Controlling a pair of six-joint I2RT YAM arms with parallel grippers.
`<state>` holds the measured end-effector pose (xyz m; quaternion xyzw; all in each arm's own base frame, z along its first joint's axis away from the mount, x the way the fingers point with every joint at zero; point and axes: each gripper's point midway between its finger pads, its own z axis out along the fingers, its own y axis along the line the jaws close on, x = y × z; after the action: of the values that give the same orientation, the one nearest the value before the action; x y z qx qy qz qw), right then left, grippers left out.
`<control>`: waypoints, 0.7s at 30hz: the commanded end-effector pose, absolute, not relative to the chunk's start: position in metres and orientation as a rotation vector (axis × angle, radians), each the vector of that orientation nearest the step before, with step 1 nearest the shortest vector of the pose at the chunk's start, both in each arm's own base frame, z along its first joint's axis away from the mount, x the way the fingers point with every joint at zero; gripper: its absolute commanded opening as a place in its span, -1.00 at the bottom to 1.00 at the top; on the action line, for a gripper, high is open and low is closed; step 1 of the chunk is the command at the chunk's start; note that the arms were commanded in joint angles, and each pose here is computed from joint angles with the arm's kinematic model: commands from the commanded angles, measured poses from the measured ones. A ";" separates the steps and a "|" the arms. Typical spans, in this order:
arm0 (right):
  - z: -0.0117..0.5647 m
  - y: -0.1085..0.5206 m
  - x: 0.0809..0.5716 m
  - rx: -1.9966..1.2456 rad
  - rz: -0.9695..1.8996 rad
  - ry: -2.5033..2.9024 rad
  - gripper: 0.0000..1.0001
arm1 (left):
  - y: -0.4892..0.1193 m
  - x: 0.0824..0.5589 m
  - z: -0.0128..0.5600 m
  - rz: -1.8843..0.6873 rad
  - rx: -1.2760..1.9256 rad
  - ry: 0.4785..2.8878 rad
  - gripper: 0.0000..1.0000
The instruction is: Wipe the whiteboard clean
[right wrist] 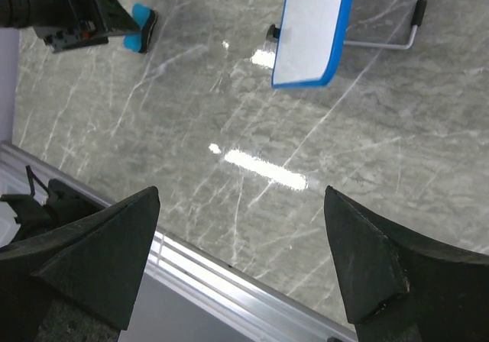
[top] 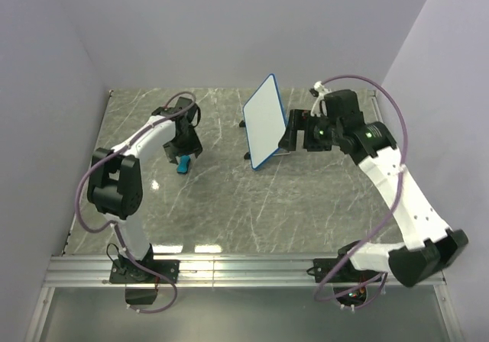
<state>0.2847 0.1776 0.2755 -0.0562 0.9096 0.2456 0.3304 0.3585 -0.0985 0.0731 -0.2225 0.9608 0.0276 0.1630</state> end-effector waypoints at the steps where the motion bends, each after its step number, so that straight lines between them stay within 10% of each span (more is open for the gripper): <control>1: 0.311 0.170 0.267 -0.146 0.689 2.225 0.89 | -0.132 0.375 0.149 -0.095 -0.546 2.570 0.40; 21: 0.273 0.146 0.167 -0.139 0.844 2.073 0.91 | -0.180 0.368 0.353 -0.483 -0.348 2.140 0.41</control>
<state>0.1750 0.1479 0.2748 -0.0589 0.8396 0.3300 0.4274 0.3728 -0.1795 0.3382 -0.1567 0.8715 -0.1808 0.4280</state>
